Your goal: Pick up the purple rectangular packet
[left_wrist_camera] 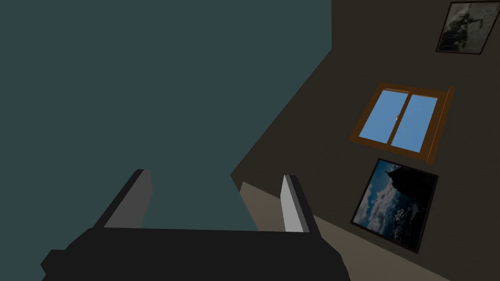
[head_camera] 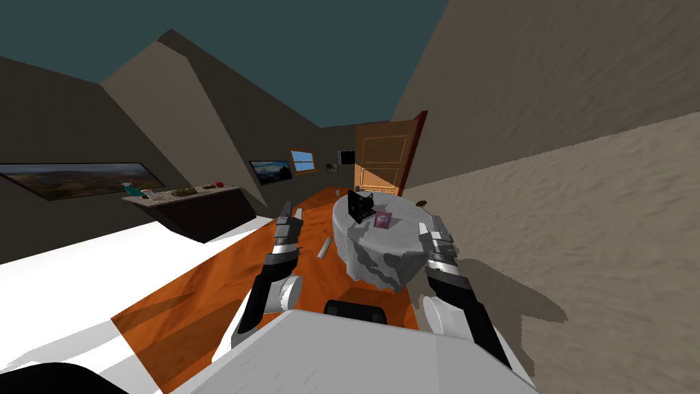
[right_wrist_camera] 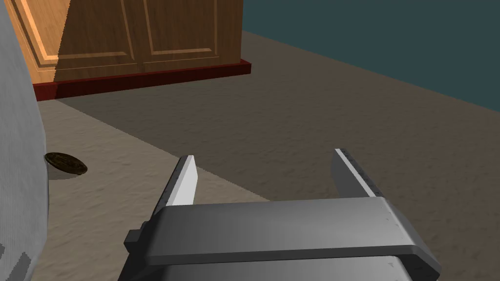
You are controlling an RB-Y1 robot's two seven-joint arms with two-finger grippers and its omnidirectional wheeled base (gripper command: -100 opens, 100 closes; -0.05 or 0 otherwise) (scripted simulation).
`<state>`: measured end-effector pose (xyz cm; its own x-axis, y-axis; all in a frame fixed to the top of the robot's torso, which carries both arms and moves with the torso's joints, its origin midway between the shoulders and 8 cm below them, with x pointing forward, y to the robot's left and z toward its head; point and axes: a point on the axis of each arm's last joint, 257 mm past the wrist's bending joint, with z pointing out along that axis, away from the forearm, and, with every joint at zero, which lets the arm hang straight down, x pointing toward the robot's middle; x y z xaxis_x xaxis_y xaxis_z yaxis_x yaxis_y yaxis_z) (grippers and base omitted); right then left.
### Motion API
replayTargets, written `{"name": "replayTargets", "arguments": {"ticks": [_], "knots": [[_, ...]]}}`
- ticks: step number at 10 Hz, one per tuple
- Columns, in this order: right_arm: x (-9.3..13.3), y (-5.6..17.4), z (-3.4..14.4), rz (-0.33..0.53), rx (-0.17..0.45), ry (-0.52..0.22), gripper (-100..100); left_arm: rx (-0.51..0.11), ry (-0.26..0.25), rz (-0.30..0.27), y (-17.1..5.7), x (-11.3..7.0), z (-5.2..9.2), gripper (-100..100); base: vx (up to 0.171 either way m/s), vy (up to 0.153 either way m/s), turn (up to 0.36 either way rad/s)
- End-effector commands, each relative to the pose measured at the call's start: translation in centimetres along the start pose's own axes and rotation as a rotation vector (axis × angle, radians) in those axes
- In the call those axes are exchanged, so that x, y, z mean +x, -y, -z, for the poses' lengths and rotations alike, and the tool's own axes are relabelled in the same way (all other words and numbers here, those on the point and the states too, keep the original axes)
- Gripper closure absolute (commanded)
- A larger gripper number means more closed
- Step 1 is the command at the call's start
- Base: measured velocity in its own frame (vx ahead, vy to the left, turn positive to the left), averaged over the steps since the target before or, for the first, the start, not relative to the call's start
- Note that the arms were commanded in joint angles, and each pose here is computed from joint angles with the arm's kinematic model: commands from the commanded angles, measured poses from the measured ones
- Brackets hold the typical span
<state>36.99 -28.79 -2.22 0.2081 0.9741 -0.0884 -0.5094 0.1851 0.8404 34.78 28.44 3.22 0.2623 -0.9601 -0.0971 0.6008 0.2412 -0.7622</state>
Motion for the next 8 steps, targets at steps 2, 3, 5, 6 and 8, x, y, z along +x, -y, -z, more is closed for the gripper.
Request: {"name": "replayTargets", "arguments": {"ticks": [2, 3, 5, 6, 8], "knots": [[0.6, -0.3, -0.1, 0.028, -0.019, -0.055, -100, 0.000, 0.000, 0.000, 0.0, 0.0, 0.0, 0, -0.020, 0.071, 0.062], [1.0, -0.5, -0.2, 0.041, -0.031, -0.083, -100, 0.000, 0.000, 0.000, 0.0, 0.0, 0.0, 0, -0.029, 0.124, 0.076], [1.4, -0.7, -0.2, 0.056, -0.044, -0.115, -100, 0.000, 0.000, 0.000, 0.0, 0.0, 0.0, 0, -0.035, 0.150, 0.062], [1.8, -0.9, -0.2, 0.072, -0.058, -0.148, -100, 0.000, 0.000, 0.000, 0.0, 0.0, 0.0, 0, -0.035, 0.113, 0.066], [2.3, -1.0, -0.2, 0.091, -0.073, -0.188, -100, 0.000, 0.000, 0.000, 0.0, 0.0, 0.0, 0, -0.039, 0.133, 0.101]]}}
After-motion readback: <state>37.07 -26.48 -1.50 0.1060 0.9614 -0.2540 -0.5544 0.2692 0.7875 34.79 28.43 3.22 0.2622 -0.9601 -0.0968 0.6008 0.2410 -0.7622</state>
